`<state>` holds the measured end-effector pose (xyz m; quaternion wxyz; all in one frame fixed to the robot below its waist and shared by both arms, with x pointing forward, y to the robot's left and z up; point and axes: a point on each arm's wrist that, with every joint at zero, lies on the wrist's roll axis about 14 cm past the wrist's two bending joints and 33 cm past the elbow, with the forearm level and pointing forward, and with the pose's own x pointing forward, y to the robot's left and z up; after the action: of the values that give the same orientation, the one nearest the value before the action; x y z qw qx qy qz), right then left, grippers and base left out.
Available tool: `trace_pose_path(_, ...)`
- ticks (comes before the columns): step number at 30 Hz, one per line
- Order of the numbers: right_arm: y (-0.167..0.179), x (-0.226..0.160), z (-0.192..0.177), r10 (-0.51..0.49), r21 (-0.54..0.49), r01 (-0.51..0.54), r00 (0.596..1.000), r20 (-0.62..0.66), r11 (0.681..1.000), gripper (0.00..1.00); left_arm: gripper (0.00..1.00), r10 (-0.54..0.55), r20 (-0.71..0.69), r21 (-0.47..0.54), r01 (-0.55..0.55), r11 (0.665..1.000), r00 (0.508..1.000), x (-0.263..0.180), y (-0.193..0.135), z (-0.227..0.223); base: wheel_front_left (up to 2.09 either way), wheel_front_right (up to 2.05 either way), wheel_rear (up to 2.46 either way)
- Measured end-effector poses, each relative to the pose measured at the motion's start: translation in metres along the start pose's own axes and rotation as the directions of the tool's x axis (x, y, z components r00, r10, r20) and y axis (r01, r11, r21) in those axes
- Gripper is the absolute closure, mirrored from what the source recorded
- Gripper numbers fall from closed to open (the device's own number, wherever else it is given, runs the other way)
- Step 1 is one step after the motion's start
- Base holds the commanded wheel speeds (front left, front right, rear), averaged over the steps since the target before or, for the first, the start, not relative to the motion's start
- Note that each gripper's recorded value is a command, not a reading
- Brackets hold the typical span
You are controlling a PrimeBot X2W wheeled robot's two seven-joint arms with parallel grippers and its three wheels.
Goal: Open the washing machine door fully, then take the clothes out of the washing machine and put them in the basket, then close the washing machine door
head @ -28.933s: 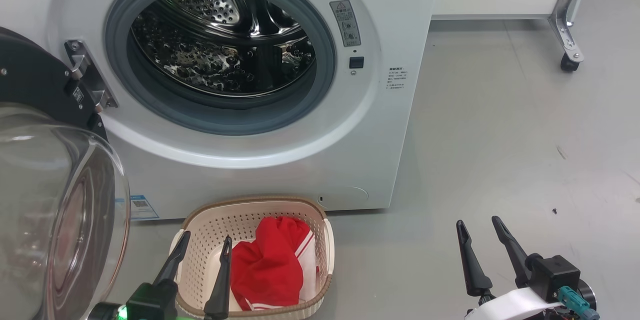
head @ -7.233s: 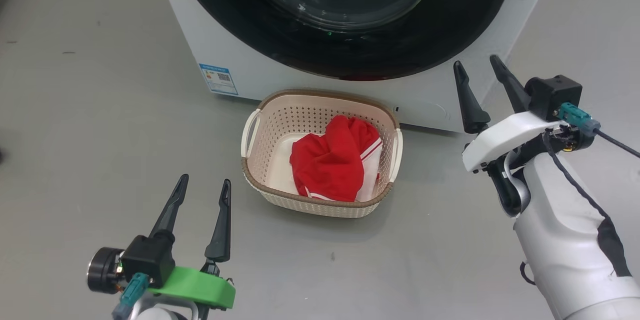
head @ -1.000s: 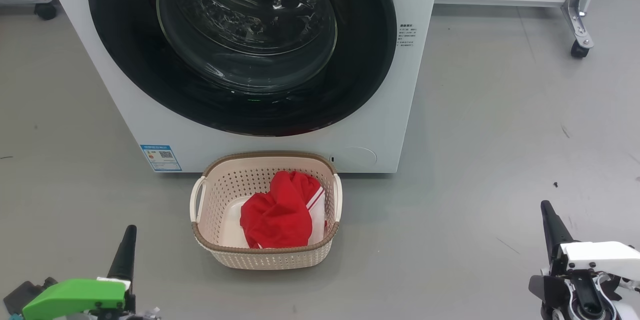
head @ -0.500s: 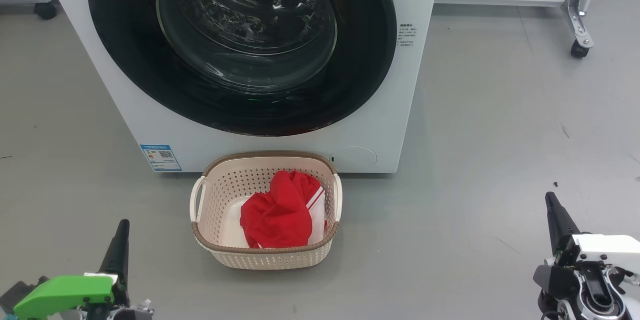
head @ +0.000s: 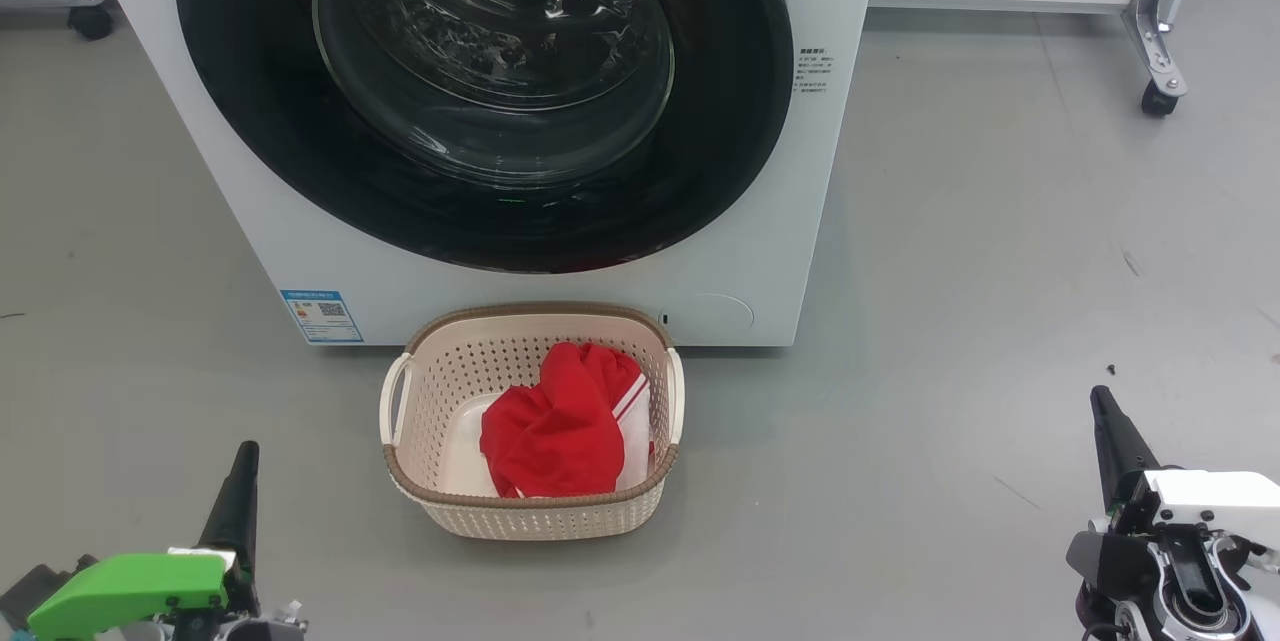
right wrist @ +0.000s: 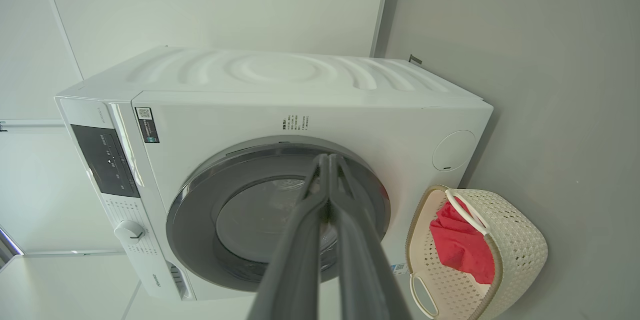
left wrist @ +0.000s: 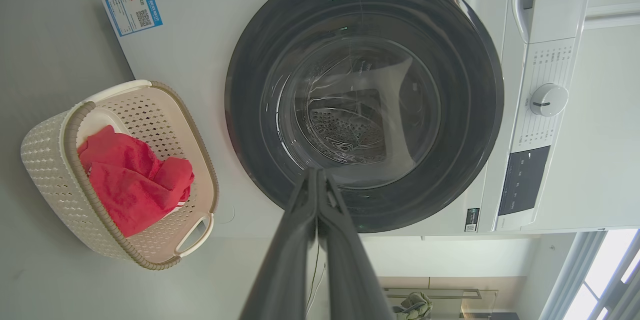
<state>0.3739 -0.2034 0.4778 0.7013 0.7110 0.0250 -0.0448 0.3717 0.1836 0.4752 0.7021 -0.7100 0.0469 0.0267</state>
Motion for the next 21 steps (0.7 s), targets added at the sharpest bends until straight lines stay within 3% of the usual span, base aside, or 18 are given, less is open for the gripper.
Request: trace_pose_path(21, -0.0008, 0.0, 0.0005, -0.002, 0.0, 0.002, 1.0, 0.001, 1.0, 1.0, 1.0, 0.005, 0.003, -0.001, -0.005, 1.0, 1.0, -0.0003, 0.0022, 0.0013, 0.0, 0.0, 0.0)
